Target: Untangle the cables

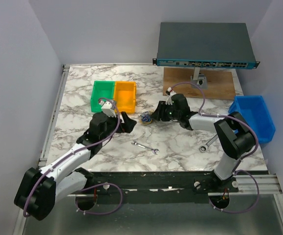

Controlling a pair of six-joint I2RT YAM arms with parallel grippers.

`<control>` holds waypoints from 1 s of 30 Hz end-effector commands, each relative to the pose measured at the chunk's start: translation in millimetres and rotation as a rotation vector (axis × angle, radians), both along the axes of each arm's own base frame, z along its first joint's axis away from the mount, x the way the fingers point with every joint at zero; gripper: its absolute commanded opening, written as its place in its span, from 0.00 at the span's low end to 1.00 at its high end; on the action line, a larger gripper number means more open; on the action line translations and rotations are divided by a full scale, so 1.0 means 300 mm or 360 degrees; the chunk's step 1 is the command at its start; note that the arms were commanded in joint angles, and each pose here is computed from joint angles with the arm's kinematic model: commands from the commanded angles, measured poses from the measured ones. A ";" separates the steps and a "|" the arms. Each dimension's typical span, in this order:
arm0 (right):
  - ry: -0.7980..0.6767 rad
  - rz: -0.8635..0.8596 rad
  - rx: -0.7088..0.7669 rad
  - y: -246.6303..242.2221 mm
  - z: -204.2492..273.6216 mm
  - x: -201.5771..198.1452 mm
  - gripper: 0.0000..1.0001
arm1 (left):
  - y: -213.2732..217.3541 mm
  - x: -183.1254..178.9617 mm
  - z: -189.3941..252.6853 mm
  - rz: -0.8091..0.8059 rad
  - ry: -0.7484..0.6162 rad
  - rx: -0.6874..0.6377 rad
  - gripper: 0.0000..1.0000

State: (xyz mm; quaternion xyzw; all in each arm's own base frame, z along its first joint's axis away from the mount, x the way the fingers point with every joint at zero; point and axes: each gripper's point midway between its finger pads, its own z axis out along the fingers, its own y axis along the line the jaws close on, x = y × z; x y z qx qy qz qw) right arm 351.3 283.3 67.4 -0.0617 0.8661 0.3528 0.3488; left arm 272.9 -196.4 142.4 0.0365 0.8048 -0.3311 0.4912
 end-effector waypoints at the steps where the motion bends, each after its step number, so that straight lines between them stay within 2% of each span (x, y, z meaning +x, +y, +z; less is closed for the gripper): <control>1: -0.0045 0.0056 0.0042 0.045 0.010 0.026 0.32 | -0.017 0.069 0.038 0.0016 -0.0012 0.0012 0.97; 3: -0.0054 0.0057 0.0044 0.040 0.010 0.019 0.16 | -0.042 0.086 0.040 -0.0038 0.0017 0.0007 0.96; 4: -0.0063 0.0051 0.0047 0.035 0.016 0.016 0.12 | -0.059 0.091 0.033 -0.0074 0.0041 0.0011 0.95; 9: -0.0107 0.0048 0.0061 0.019 0.033 -0.008 0.03 | -0.120 0.126 0.016 -0.0181 0.0126 0.0015 0.89; 18: -0.0100 0.0042 0.0060 0.010 0.026 -0.022 0.01 | -0.181 0.190 -0.054 -0.0225 0.0257 0.0083 0.77; 27: -0.0094 0.0024 0.0068 0.005 0.023 -0.025 0.01 | -0.262 0.240 -0.190 -0.0291 0.0404 0.0207 0.69; 28: -0.0098 0.0025 0.0072 0.006 0.026 -0.025 0.01 | -0.276 0.238 -0.207 -0.0308 0.0426 0.0220 0.66; 30: -0.0096 0.0013 0.0071 0.004 0.027 -0.023 0.01 | -0.295 0.237 -0.230 -0.0331 0.0454 0.0250 0.55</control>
